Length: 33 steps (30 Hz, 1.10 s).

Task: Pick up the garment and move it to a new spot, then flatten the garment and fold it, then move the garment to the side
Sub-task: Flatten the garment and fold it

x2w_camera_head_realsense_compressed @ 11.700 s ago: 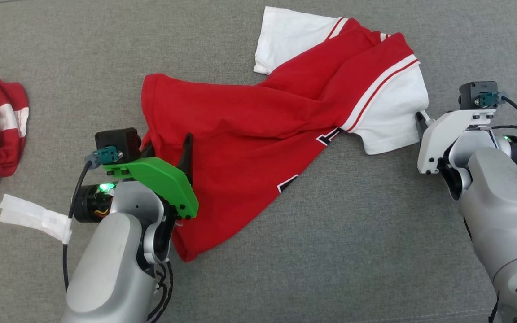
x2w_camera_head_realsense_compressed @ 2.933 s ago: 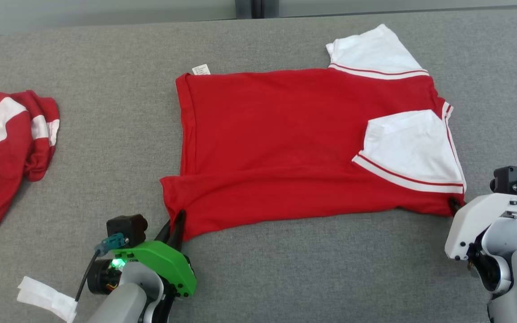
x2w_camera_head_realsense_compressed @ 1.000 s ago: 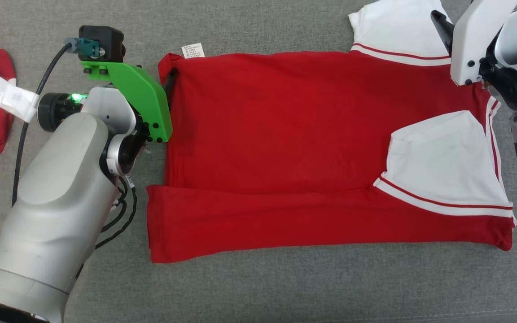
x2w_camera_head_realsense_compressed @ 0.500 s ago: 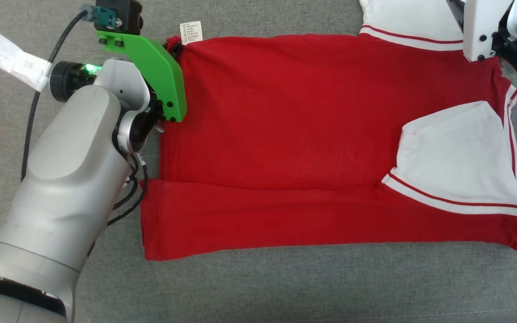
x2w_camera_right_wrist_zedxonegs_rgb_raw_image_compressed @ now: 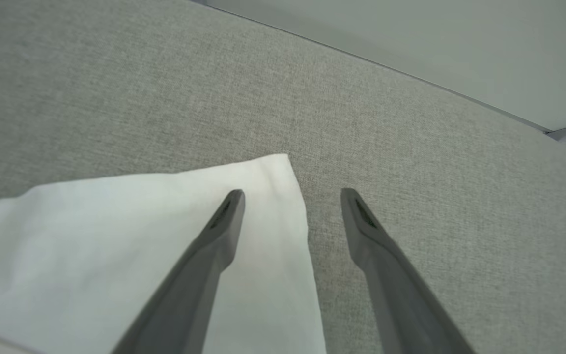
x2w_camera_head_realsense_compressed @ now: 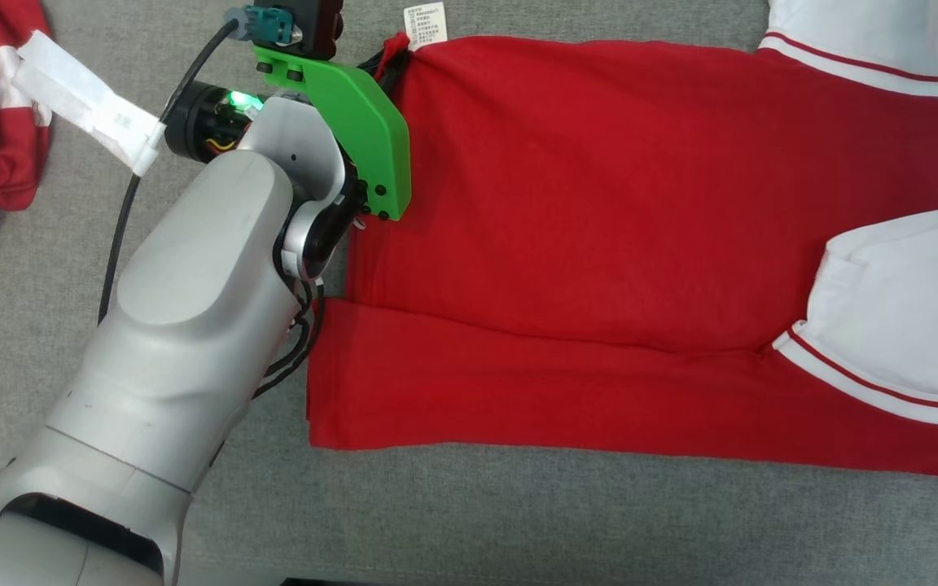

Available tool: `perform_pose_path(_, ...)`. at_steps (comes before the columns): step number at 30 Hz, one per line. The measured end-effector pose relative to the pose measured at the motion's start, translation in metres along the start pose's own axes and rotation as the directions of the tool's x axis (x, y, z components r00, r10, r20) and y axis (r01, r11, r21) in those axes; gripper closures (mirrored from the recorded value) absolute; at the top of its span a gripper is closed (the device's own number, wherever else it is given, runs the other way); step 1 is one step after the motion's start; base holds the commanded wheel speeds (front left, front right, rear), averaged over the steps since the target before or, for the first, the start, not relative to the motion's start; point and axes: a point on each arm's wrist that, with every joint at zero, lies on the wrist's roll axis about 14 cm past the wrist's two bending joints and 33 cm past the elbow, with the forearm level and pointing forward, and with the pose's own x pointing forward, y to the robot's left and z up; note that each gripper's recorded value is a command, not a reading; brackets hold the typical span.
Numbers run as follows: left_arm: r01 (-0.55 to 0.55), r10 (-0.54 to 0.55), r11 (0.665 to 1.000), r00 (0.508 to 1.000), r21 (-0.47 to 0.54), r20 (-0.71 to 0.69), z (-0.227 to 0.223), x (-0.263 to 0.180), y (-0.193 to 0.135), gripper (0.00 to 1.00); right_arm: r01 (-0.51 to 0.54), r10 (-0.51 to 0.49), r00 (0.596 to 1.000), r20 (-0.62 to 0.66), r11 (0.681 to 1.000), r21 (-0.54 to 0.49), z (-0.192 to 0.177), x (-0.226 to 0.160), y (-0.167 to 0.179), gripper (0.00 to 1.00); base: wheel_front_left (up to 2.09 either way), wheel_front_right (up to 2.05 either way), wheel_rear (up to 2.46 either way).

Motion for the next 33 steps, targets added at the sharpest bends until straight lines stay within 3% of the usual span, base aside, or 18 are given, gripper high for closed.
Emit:
perform_pose_path(5, -0.009, 0.009, 1.000, 1.000, -0.005, 0.012, -0.002, 0.000, 0.006, 1.00, -0.011, 0.012, 0.999, -0.040, 1.000, 0.027, -0.014, 0.015, 0.006, 0.02, 0.00, 0.00, 0.00)
perform_pose_path(6, -0.009, 0.009, 1.000, 1.000, -0.006, 0.014, -0.002, 0.000, 0.006, 1.00, -0.014, 0.016, 0.999, -0.039, 0.999, 0.031, -0.014, 0.017, 0.007, 0.59, 0.00, 0.00, 0.00)
perform_pose_path(7, -0.009, 0.009, 1.000, 1.000, -0.002, 0.021, -0.002, 0.001, 0.006, 1.00, -0.018, 0.019, 0.999, -0.041, 0.999, 0.031, -0.015, 0.018, 0.009, 1.00, 0.00, 0.00, 0.00)
perform_pose_path(15, -0.026, 0.027, 1.000, 0.994, -0.016, 0.106, 0.010, 0.002, 0.010, 1.00, 0.010, -0.015, 0.993, 0.121, 0.999, 0.041, 0.008, 0.010, -0.001, 1.00, 0.00, 0.00, 0.00)
perform_pose_path(20, -0.055, 0.053, 0.998, 0.985, 0.005, 0.164, 0.021, -0.003, 0.018, 1.00, 0.060, -0.070, 0.955, 0.287, 0.997, 0.044, 0.042, -0.007, -0.018, 1.00, 0.00, 0.00, 0.00)
perform_pose_path(33, -0.063, 0.035, 0.996, 0.931, 0.065, 0.364, 0.058, -0.036, 0.008, 1.00, 0.017, -0.031, 0.951, 0.307, 0.999, 0.048, 0.021, -0.042, -0.005, 1.00, 0.00, 0.00, 0.00)
